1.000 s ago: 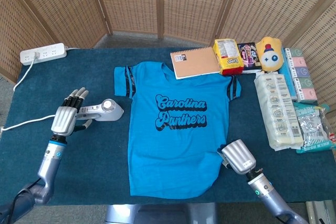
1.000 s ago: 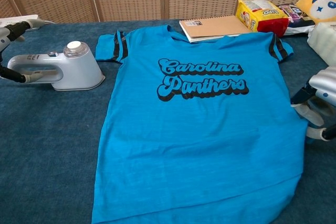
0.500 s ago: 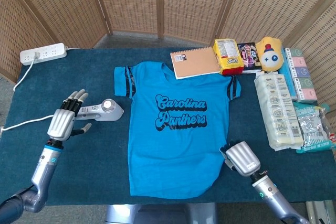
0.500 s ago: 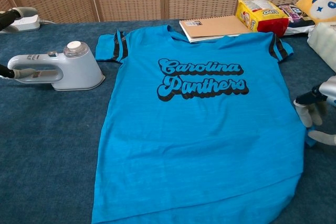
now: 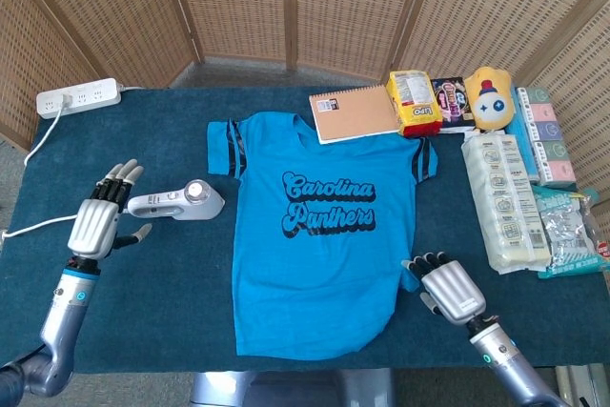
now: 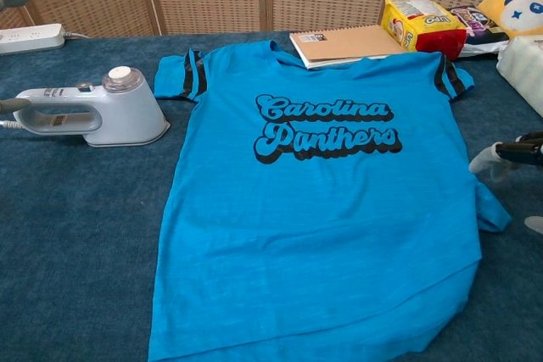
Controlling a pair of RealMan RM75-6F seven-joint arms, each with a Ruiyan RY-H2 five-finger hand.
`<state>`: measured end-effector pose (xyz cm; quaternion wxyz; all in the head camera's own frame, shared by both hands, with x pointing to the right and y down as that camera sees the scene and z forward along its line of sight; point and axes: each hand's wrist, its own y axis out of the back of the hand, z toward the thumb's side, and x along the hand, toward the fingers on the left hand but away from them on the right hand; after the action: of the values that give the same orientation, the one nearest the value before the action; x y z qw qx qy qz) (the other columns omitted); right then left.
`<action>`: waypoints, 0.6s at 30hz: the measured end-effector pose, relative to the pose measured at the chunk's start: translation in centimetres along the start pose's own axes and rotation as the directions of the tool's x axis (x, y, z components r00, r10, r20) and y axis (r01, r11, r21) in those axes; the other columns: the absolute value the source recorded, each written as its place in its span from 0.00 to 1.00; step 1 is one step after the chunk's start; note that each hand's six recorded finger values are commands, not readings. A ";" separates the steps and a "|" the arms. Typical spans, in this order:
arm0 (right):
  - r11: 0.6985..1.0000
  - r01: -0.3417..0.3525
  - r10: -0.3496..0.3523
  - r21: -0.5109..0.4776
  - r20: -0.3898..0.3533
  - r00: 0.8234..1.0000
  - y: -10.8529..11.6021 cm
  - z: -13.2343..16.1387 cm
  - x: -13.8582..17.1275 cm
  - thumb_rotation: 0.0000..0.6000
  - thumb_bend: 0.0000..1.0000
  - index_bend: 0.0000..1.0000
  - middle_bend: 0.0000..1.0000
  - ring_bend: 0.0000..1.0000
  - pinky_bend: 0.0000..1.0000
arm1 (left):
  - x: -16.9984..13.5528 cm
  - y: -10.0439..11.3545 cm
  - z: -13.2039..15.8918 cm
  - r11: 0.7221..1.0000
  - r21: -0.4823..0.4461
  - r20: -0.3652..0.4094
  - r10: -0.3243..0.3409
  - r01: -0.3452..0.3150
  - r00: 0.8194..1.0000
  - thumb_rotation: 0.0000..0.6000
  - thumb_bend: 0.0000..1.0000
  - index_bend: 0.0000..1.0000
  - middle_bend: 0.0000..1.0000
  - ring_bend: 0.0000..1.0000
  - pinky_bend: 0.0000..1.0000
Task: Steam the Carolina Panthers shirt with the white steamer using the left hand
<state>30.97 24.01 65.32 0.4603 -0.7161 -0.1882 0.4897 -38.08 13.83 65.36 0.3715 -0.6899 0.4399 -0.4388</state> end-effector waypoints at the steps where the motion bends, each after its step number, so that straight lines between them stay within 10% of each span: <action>1: 1.000 0.004 -0.004 -0.005 0.002 1.000 0.1 -0.1 0.1 1.00 0.39 0.23 0.35 0.32 0.36 | -0.3 0.2 0.0 1.000 -0.002 -0.006 -0.002 0.002 1.000 0.88 0.21 0.00 0.01 0.00 0.15; 11: 0.990 0.117 -0.112 -0.078 0.071 0.991 2.1 -2.1 1.1 1.00 0.39 0.27 0.40 0.38 0.45 | -4.3 2.5 -1.2 1.000 0.018 -0.079 -0.008 0.010 0.997 0.89 0.21 0.00 0.01 0.00 0.15; 18: 0.959 0.255 -0.227 -0.126 0.201 0.953 3.9 -5.4 2.0 1.00 0.39 0.39 0.45 0.43 0.51 | -9.3 5.1 -2.4 0.999 0.035 -0.150 0.046 -0.041 0.988 0.91 0.22 0.00 0.01 0.00 0.17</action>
<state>35.90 20.89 61.49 0.4421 -0.6718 -0.3525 0.4785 -43.84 20.51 59.01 0.3578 -0.6389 0.4747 -0.4883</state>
